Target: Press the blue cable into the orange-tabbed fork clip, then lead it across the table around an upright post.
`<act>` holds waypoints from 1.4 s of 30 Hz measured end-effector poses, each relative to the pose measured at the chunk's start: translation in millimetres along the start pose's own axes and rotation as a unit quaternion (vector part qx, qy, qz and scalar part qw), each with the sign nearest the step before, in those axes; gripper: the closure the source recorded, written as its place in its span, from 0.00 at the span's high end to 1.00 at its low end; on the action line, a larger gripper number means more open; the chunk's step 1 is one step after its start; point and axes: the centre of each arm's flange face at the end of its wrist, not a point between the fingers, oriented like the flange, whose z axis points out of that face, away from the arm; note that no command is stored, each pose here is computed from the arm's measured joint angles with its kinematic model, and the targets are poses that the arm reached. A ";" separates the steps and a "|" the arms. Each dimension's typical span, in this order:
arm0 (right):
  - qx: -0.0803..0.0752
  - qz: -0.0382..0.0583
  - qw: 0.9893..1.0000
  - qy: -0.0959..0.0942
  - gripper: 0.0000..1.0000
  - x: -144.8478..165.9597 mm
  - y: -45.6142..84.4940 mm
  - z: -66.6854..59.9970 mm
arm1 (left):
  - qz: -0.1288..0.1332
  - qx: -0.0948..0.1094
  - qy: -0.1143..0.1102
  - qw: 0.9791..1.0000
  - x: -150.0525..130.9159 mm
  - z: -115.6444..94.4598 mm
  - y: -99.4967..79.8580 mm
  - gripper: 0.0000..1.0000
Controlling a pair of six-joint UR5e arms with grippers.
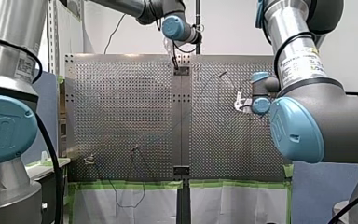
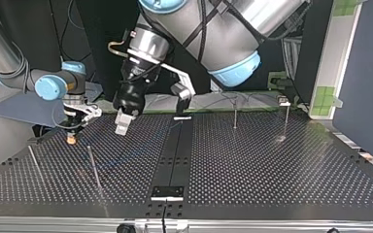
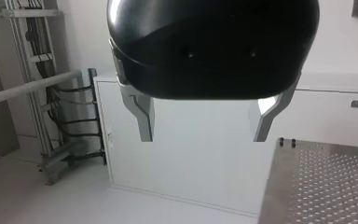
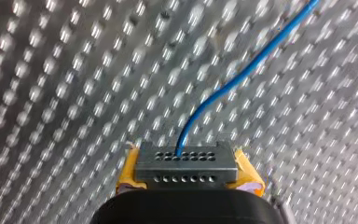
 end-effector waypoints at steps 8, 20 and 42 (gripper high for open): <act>-0.040 0.009 0.999 -0.019 0.00 -52.0 20.6 -13.2 | -0.009 0.010 0.029 0.999 57.8 2.0 10.6 0.99; -0.076 0.004 0.996 -0.043 0.00 -126.1 41.5 -27.1 | -0.010 0.014 0.037 0.999 104.8 -15.6 22.4 0.99; -0.130 0.006 0.991 -0.045 0.00 -222.7 113.9 -19.7 | -0.039 0.000 0.034 0.999 161.8 -52.7 54.8 0.99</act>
